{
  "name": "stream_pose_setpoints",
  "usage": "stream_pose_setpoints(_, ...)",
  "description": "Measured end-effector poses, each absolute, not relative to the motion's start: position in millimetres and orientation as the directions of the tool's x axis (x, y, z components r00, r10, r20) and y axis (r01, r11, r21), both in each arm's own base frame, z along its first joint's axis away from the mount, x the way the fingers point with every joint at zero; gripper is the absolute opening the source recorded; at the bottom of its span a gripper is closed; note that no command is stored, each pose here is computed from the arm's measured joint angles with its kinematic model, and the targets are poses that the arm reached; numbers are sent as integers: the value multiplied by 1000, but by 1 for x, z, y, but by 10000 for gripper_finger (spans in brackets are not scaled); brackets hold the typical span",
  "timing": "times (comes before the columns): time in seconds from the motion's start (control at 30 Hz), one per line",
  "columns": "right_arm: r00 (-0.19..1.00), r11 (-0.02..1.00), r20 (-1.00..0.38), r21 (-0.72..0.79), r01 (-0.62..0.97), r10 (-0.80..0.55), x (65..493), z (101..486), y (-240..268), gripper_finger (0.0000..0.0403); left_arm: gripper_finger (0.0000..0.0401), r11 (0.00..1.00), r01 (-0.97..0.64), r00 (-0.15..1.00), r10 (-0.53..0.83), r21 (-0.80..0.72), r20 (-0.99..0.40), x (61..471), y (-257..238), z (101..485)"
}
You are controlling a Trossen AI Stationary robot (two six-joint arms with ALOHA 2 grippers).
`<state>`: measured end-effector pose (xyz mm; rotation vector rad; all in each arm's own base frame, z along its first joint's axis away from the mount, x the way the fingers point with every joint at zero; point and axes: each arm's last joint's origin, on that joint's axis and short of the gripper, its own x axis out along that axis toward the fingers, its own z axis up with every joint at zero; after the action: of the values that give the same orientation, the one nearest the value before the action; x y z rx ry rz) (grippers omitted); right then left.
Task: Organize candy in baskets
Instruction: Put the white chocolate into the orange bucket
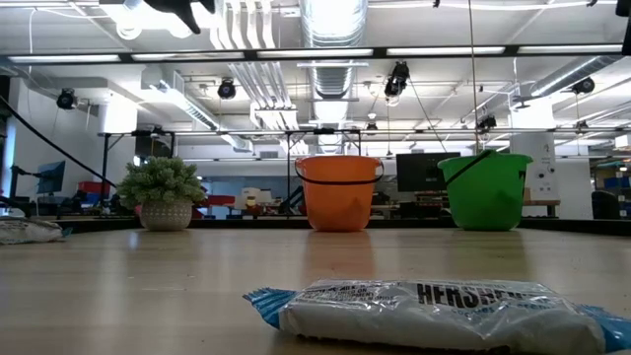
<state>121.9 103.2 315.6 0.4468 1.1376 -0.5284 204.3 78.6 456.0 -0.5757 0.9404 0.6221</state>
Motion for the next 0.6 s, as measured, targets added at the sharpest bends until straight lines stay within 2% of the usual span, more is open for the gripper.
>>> stream_pose_setpoints(0.27,347,851,-927,62,521,-145,116,321,97,183,213,661,-726,353,123,-188,-928,184,55,416)
stream_pose_setpoints(0.6,374,844,-917,87,530,-140,112,324,93,183,210,613,-781,183,43,-119,-982,153,31,349)
